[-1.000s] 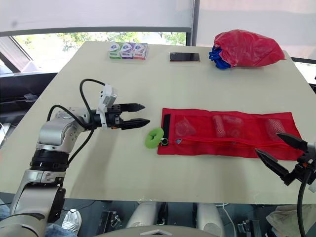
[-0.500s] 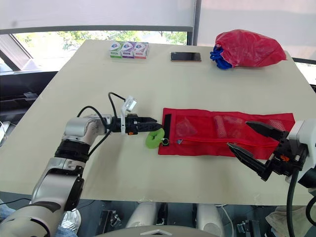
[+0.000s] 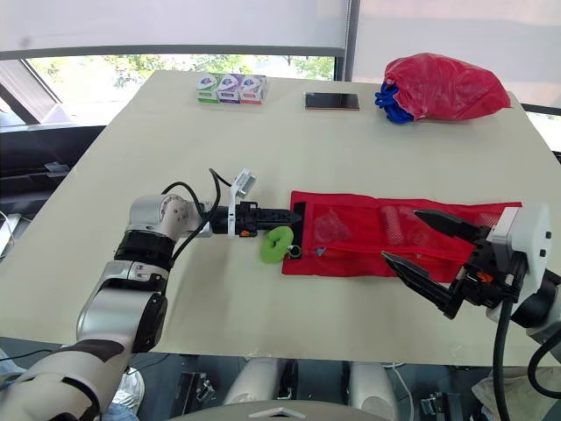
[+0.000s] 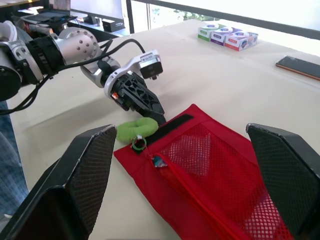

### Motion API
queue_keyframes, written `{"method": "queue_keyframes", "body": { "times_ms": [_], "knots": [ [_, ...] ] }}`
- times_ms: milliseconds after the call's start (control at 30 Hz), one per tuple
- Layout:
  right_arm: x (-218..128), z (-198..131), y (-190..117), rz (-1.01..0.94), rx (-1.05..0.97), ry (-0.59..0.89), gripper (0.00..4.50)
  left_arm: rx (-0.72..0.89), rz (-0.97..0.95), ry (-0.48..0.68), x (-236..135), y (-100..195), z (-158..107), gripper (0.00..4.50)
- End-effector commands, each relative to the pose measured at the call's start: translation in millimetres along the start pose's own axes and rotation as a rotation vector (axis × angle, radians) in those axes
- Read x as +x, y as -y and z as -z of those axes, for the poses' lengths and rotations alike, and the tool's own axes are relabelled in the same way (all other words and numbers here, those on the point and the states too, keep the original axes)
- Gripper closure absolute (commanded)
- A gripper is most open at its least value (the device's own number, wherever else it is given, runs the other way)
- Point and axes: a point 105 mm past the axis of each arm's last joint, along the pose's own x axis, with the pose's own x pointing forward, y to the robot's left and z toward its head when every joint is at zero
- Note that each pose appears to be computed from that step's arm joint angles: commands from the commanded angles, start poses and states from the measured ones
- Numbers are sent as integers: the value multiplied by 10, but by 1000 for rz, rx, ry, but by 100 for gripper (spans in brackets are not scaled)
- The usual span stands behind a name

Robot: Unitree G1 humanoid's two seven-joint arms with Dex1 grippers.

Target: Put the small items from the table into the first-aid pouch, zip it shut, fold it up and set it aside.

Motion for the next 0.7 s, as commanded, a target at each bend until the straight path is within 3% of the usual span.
{"method": "queue_keyframes", "body": {
  "times_ms": [33, 67, 133, 233, 400, 700],
  "knots": [
    [37, -90, -64, -19, -35, 33, 7, -37, 56, 32, 20, 101, -97, 0],
    [49, -87, -67, -19, -35, 34, 0, -50, 68, 37, 21, 114, -111, 41],
    [76, -80, -82, -20, -34, 37, 0, -64, 82, 40, 24, 129, -121, 82],
    [106, -75, -108, -21, -34, 39, 0, -76, 88, 42, 20, 132, -129, 232],
    [160, -101, -155, -22, -25, 62, 0, -101, 90, 56, -7, 116, -143, 446],
    [407, 89, -179, -32, 26, 6, 0, -122, 111, 57, -1, 138, -140, 446]
  ]
}}
